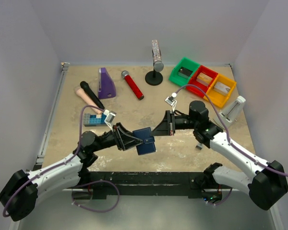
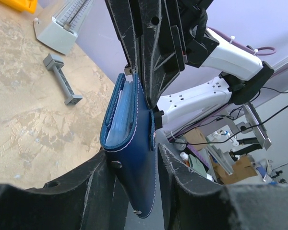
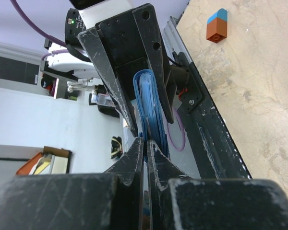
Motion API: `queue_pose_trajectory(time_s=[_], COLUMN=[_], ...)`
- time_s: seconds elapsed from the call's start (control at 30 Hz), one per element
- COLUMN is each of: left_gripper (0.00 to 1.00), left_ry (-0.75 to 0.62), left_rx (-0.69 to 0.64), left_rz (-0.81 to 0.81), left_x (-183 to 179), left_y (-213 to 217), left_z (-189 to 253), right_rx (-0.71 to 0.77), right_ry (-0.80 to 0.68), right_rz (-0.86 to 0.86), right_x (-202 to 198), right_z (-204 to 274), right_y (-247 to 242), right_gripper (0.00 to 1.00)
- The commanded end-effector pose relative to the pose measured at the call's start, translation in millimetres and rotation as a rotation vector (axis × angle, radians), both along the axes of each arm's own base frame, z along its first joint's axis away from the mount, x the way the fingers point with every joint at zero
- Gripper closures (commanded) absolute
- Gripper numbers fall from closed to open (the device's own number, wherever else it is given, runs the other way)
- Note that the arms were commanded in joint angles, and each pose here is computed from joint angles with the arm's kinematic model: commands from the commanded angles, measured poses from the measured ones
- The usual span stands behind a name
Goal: Take the credit cards out of the card holder
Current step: Open the card holder.
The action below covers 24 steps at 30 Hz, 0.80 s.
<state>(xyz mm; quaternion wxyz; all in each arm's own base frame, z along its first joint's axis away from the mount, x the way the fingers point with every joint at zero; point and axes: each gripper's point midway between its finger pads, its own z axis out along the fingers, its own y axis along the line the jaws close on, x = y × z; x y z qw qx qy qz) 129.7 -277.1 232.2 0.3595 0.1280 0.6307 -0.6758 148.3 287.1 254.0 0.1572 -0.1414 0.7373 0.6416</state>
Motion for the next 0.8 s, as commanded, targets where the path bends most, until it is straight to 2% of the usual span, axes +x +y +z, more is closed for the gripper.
queue_pose_trajectory(time_s=[0.0, 0.33, 0.4, 0.53, 0.77], left_gripper=[0.58, 0.72, 0.7, 0.57, 0.54], left_ry=[-0.08, -0.077, -0.076, -0.077, -0.097], left_rx=[-0.043, -0.026, -0.024, -0.026, -0.04], left_rz=[0.003, 0.007, 0.009, 0.017, 0.016], left_x=[-2, 0, 0, 1, 0], left_y=[3, 1, 1, 2, 2], left_z=[20, 21, 21, 24, 34], right_rx=[0.023, 0.009, 0.004, 0.001, -0.003], right_ry=[-0.036, -0.037, -0.041, -0.045, -0.044], right_rz=[0.026, 0.019, 0.02, 0.023, 0.025], right_x=[-3, -2, -3, -4, -4], right_z=[4, 1, 0, 0, -2], right_y=[1, 0, 0, -1, -1], right_gripper=[1.0, 1.0, 1.0, 1.0, 1.0])
